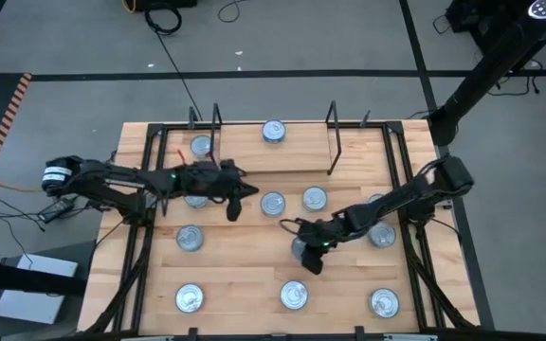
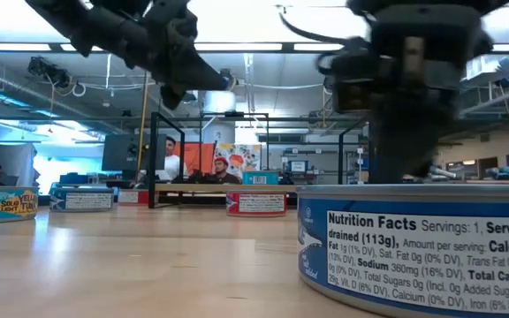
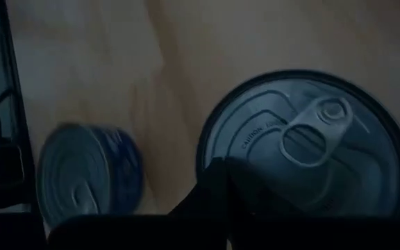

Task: Stack canned seafood by type on shelf
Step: Adjust the shelf

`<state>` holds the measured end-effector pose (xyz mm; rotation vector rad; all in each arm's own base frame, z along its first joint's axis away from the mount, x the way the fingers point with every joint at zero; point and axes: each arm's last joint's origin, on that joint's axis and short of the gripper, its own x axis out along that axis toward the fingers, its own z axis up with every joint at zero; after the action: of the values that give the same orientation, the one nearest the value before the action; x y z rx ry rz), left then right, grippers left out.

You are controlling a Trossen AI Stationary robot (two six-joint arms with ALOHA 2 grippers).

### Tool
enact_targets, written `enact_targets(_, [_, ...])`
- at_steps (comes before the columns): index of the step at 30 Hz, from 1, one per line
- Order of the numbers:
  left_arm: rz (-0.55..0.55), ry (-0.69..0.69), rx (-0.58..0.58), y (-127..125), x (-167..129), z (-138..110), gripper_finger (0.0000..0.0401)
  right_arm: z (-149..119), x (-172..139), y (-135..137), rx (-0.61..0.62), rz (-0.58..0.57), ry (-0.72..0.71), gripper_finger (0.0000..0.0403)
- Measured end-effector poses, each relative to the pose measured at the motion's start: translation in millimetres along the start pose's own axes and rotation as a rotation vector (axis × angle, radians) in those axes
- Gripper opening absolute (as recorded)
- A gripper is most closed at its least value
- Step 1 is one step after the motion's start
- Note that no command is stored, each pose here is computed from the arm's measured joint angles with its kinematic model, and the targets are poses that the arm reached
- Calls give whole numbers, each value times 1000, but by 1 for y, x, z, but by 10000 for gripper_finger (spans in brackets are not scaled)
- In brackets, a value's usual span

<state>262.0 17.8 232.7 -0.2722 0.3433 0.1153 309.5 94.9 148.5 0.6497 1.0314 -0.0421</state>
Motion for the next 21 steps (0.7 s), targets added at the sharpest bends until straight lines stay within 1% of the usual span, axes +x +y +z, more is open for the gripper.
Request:
enact_targets(2, [-39,6,27,-5,10,-5,0,14,2,11,-46,1,-5,1])
enact_targets(4, [-68,-8,36,-9,19,-9,0,28,-5,25,-96,1,-19,1])
enact_targets(7, [-117,-23,40,-14,32,-16,0,43,-26,43,-151,-24,-50,1])
enact_targets(9, [-128,-11,42,-16,39,-23,0,46,-42,50,-163,-45,-56,1])
enact_targets(11, [-136,-5,44,-17,47,-29,0,40,-53,52,-171,-76,-40,1])
enact_targets(14, [-163,4,50,-18,58,-39,0,24,-56,53,-201,-128,12,1])
enact_targets(17, [-215,13,54,-21,68,-49,0,6,-51,57,-253,-136,54,1])
enact_targets(19, [-230,18,58,-23,73,-56,0,-5,-44,57,-277,-131,69,1])
enact_targets(21, [-239,26,62,-24,78,-63,0,-16,-38,53,-290,-150,75,0])
